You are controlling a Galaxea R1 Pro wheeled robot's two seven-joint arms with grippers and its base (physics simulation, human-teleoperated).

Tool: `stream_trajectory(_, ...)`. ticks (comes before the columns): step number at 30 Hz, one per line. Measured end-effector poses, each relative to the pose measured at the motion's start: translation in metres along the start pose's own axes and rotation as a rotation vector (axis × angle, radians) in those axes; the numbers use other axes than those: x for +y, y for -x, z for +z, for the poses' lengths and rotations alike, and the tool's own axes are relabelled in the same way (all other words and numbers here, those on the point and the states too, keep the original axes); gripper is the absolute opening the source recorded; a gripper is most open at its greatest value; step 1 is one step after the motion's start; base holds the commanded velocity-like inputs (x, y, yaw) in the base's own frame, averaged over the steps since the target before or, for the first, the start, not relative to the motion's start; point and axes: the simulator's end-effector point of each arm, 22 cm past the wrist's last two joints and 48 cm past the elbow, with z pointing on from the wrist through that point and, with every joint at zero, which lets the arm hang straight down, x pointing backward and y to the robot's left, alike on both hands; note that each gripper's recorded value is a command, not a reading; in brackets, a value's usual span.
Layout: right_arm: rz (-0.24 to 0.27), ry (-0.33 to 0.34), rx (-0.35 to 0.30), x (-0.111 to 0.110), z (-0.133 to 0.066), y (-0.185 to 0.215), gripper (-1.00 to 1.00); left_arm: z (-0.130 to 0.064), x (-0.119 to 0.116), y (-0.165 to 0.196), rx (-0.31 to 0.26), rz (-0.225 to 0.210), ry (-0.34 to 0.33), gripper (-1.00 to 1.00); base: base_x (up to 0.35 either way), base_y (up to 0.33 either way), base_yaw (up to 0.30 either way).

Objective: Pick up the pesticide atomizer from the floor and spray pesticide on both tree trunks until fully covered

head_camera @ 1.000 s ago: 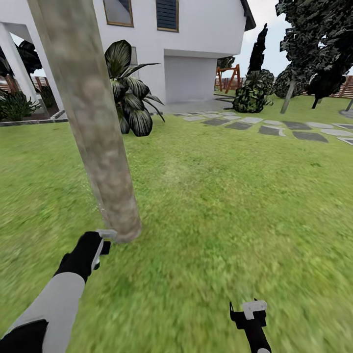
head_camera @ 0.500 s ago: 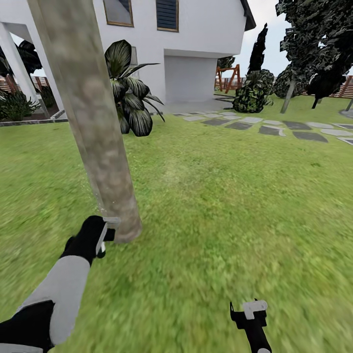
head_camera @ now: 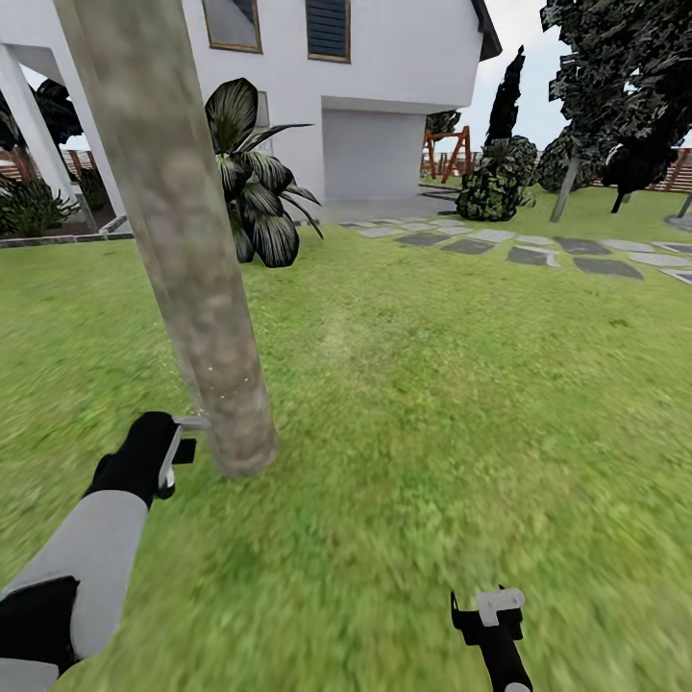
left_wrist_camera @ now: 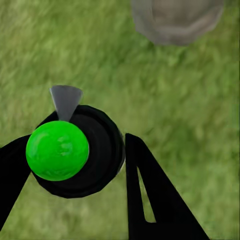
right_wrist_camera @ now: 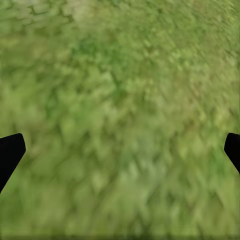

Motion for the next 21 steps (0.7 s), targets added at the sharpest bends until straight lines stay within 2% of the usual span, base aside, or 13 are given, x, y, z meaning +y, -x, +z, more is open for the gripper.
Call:
stream_trajectory(2, 0.000, 0.000, 0.000, 0.000, 0.000, 0.000, 1.00, -0.010, -0.039, 0.001, 0.019, 0.011, -0.055, -1.00, 0.000, 0.000, 0.000)
stream_trajectory(5, 0.000, 0.000, 0.000, 0.000, 0.000, 0.000, 1.00, -0.015, -0.034, 0.006, 0.017, 0.018, -0.036, -1.00, 0.000, 0.000, 0.000)
stream_trajectory(8, 0.000, 0.000, 0.000, 0.000, 0.000, 0.000, 1.00, -0.008, 0.040, 0.007, 0.021, -0.008, 0.067, -1.00, 0.000, 0.000, 0.000)
stream_trajectory(9, 0.000, 0.000, 0.000, 0.000, 0.000, 0.000, 1.00, -0.006, 0.056, 0.006, 0.023, -0.013, 0.088, -1.00, 0.000, 0.000, 0.000)
stream_trajectory(10, 0.000, 0.000, 0.000, 0.000, 0.000, 0.000, 1.00, -0.006, 0.059, 0.005, 0.024, -0.019, 0.087, -1.00, 0.000, 0.000, 0.000)
stream_trajectory(11, 0.000, 0.000, 0.000, 0.000, 0.000, 0.000, 1.00, -0.007, 0.049, 0.007, 0.021, -0.017, 0.069, -1.00, 0.000, 0.000, 0.000)
stream_trajectory(12, 0.000, 0.000, 0.000, 0.000, 0.000, 0.000, 1.00, -0.010, 0.025, 0.010, 0.014, 0.013, 0.048, -1.00, 0.000, 0.000, 0.000)
stream_trajectory(13, 0.000, 0.000, 0.001, 0.000, 0.000, 0.000, 1.00, -0.013, 0.006, 0.012, 0.009, 0.018, 0.016, -1.00, 0.000, 0.000, 0.000)
stream_trajectory(14, 0.000, 0.000, 0.001, 0.000, 0.000, 0.000, 1.00, -0.018, -0.010, 0.018, 0.002, 0.038, 0.006, -1.00, 0.000, 0.000, 0.000)
stream_trajectory(16, 0.000, 0.000, 0.000, 0.000, 0.000, 0.000, 1.00, -0.033, -0.034, 0.038, -0.023, 0.045, -0.027, -1.00, 0.000, 0.000, 0.000)
stream_trajectory(19, 0.000, 0.001, 0.000, 0.000, 0.000, 0.000, 1.00, -0.044, -0.023, 0.061, -0.054, 0.036, -0.008, -1.00, 0.000, 0.000, 0.000)
stream_trajectory(20, -0.001, 0.001, 0.000, 0.000, 0.000, 0.000, 1.00, -0.046, -0.011, 0.068, -0.065, 0.029, 0.010, -1.00, 0.000, 0.000, 0.000)
stream_trajectory(21, -0.001, 0.001, 0.001, 0.000, 0.000, 0.000, 1.00, -0.047, 0.013, 0.074, -0.075, 0.011, 0.037, -1.00, 0.000, 0.000, 0.000)
